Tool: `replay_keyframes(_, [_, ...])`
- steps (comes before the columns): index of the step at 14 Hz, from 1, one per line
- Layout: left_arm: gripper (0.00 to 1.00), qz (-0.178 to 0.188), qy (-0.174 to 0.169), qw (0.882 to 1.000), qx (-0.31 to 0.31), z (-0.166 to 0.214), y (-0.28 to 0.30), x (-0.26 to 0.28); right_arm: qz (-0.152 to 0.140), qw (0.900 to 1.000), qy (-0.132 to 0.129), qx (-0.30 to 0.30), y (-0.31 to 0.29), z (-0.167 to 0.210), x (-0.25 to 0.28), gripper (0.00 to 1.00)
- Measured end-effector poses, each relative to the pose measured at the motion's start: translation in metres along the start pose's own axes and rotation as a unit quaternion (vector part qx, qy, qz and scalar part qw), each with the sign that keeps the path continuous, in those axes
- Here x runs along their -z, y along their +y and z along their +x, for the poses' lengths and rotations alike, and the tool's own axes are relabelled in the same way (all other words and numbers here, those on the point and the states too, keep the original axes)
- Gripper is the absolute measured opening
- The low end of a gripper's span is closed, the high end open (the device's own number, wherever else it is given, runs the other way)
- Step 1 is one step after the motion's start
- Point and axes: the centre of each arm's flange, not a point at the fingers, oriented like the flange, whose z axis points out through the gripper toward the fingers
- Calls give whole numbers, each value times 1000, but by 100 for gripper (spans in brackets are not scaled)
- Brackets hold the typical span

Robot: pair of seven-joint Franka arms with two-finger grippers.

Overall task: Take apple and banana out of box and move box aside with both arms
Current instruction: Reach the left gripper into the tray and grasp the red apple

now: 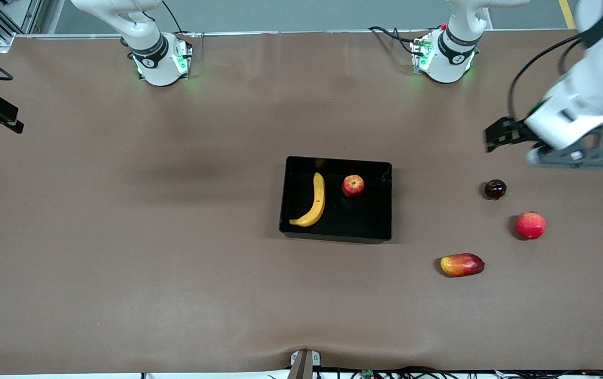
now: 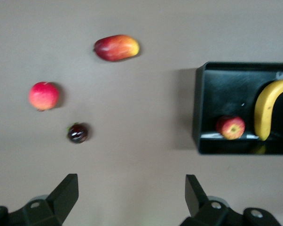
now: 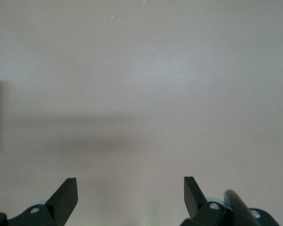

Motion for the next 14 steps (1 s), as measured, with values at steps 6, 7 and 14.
replay_keyframes(6, [100, -17, 15, 1000, -2, 18, 131, -116, 0, 1000, -2, 0, 0, 1, -2, 100])
replay_keyframes(7, [100, -18, 11, 1000, 11, 12, 158, -137, 0, 1000, -3, 0, 0, 2, -3, 100])
replay_keyframes(14, [100, 7, -14, 998, 68, -23, 272, -265, 0, 1000, -4, 0, 0, 3, -5, 100])
